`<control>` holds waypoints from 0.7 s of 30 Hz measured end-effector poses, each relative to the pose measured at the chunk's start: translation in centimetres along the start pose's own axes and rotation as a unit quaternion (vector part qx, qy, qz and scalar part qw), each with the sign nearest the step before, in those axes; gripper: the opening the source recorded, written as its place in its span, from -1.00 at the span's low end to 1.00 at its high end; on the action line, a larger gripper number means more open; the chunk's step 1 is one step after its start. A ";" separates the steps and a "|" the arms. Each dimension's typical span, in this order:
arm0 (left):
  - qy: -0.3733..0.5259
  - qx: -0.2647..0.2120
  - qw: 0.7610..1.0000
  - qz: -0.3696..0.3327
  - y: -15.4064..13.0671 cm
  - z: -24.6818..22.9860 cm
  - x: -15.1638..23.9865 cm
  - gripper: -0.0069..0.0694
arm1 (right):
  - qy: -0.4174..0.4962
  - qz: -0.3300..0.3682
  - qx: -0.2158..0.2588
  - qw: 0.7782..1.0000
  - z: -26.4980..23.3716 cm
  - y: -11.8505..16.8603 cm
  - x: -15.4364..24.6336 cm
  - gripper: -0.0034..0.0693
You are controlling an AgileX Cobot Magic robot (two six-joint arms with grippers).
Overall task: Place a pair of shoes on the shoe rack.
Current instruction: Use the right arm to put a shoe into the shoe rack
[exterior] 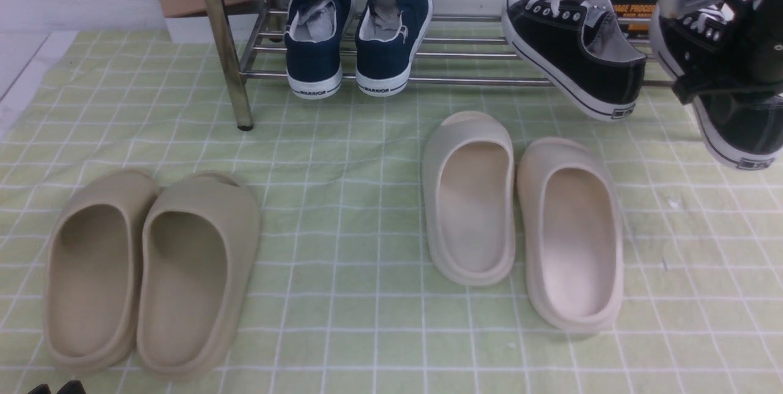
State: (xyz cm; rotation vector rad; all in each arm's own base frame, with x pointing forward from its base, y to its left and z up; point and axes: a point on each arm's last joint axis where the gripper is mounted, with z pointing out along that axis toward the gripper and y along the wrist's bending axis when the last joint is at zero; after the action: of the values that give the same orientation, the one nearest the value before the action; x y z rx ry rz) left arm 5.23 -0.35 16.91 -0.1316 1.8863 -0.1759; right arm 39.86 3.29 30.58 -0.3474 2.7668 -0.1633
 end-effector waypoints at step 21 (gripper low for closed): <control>0.000 0.000 1.000 0.000 0.0 0.0 0.0 -0.25 | -0.042 -0.127 -0.034 0.990 2.8 0.2 -6.9 -0.85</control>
State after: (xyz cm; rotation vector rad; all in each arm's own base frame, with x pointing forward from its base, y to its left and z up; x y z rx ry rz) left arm 5.23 -0.35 16.91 -0.1316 1.8863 -0.1759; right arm 47.05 5.02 30.18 -0.7081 2.6406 -0.1134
